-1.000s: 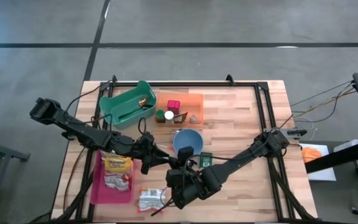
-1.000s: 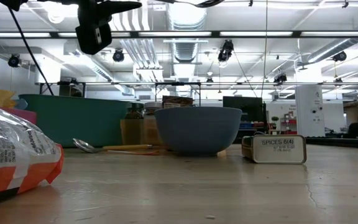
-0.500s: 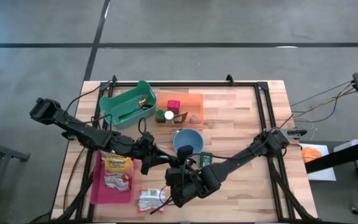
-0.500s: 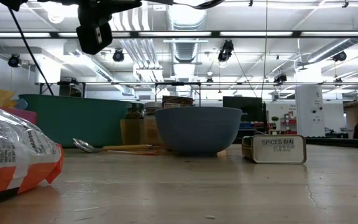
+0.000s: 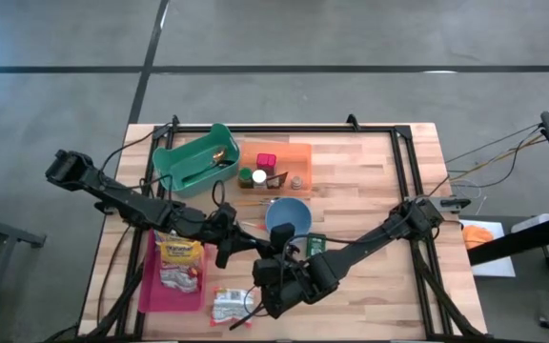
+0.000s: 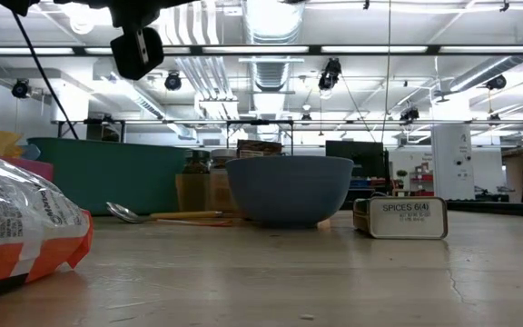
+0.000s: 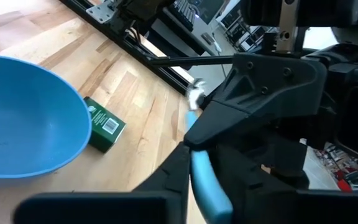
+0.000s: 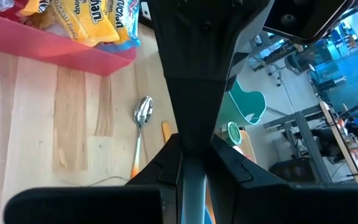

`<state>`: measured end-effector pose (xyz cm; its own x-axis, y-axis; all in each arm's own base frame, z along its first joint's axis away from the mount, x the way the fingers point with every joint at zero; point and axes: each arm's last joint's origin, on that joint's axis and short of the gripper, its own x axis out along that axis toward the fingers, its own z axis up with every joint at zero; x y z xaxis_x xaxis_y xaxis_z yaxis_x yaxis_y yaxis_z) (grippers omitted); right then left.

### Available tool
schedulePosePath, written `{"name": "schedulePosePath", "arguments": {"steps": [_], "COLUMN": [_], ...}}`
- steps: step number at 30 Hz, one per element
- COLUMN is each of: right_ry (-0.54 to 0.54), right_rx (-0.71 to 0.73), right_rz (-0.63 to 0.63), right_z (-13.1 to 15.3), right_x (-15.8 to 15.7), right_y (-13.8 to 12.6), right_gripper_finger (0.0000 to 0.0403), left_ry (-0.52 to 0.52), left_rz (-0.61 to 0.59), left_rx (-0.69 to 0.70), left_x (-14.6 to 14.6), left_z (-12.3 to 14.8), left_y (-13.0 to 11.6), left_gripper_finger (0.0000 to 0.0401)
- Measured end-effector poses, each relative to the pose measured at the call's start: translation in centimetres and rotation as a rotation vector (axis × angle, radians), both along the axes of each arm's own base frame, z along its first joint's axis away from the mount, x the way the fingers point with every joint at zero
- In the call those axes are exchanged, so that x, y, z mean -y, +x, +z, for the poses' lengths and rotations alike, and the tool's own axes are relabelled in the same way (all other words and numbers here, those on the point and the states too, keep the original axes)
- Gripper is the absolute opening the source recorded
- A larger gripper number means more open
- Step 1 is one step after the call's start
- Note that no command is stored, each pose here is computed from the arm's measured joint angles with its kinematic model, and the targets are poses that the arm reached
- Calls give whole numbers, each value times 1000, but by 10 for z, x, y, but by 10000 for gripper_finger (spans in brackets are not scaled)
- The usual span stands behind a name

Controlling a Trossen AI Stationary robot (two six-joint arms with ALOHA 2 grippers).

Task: Pick & Place Food Item
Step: Put the blue spoon into the green bin

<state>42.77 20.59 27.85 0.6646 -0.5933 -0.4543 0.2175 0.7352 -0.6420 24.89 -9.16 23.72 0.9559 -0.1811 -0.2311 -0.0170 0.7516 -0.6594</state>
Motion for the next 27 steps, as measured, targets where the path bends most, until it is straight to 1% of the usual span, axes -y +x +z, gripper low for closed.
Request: {"name": "schedulePosePath", "arguments": {"steps": [2,8,10,14,17,19,22,24,27], "right_ry": [1,5,10,50,52,51,58,50,10], "right_rx": [-2,2,4,40,42,45,84,128,197], "right_rz": [0,1,1,-20,-23,-19,-32,-49,-71], "right_z": [0,0,0,1,0,1,6,13,25], "right_x": [0,0,0,0,0,-3,-9,-14,-22], "right_y": [0,0,0,1,1,-1,-6,-12,-24], "right_gripper_finger": [35,36,56,126,178,203,223,227,229], "left_ry": [7,29,30,44,50,59,74,81,111], "left_rz": [-4,-15,-22,-37,-37,-38,-42,-41,-42], "left_rx": [-4,0,1,16,14,16,21,30,57], "left_x": [0,0,0,1,1,1,1,0,-1], "left_z": [-1,-1,0,1,0,0,1,3,8], "left_y": [0,0,0,0,0,0,-1,-1,-4], "left_gripper_finger": [31,28,28,28,28,28,28,28,28]}}
